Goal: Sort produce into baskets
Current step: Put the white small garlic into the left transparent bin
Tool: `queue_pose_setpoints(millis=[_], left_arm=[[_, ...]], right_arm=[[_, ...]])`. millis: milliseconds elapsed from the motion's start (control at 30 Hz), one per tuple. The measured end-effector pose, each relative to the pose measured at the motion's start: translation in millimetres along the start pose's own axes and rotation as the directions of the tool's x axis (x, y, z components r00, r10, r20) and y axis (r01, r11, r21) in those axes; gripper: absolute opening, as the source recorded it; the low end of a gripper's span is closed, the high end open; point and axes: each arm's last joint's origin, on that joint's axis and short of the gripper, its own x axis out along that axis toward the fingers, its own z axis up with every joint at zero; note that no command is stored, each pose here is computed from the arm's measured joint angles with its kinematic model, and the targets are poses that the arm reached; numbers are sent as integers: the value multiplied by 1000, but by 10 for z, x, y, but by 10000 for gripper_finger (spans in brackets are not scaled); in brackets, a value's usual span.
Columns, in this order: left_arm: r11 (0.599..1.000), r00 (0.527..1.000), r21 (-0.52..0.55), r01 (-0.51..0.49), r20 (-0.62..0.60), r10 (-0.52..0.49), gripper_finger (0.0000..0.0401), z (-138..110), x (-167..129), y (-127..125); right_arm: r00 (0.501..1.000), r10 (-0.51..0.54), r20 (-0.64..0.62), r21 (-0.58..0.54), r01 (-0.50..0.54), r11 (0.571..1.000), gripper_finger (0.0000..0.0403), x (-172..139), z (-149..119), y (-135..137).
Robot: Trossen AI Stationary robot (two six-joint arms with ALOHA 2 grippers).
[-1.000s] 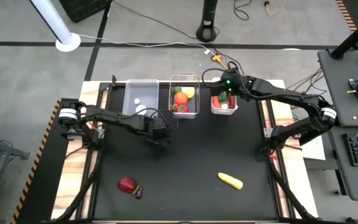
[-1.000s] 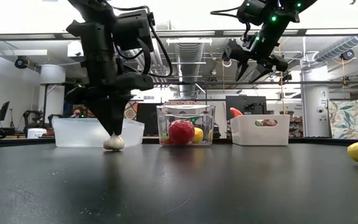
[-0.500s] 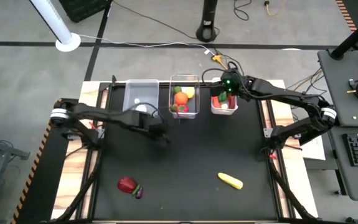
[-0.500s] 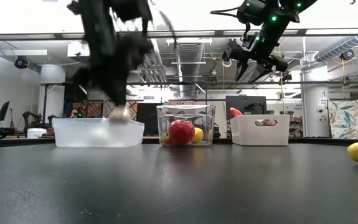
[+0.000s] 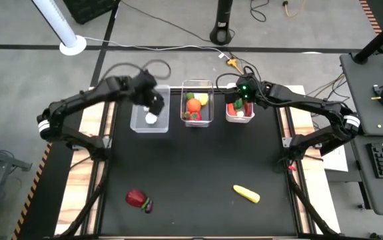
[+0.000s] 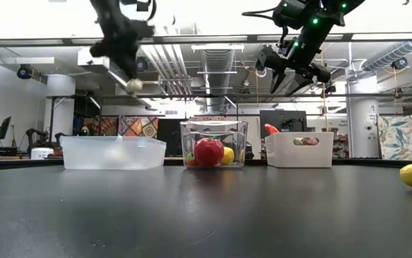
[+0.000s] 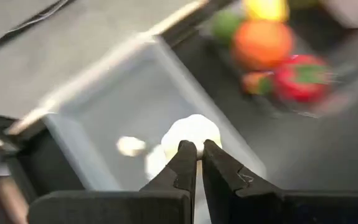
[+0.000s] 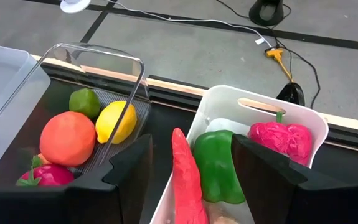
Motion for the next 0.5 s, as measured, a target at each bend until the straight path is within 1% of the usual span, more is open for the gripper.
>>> queue_pose_setpoints(millis=[67, 133, 233, 333, 500], left_arm=[[999, 999, -1, -44, -20, 44, 0, 66, 158, 205], [998, 997, 0, -67, -44, 66, 0, 99, 353, 376], [999, 994, -25, -42, -100, 39, 0, 96, 669, 585], [999, 990, -21, -42, -132, 39, 0, 73, 912, 691], [998, 987, 23, -54, -150, 57, 0, 80, 1224, 769]], right_arm=[[1000, 0, -1, 2, 0, 1000, 210, 0, 0, 0], [1000, 1, -1, 8, -1, 1000, 210, 0, 0, 0], [1000, 0, -1, 12, 0, 1000, 210, 0, 0, -1], [1000, 0, -2, 12, 0, 1000, 210, 0, -2, -1], [1000, -1, -3, 14, 1, 1000, 210, 0, -2, -2]])
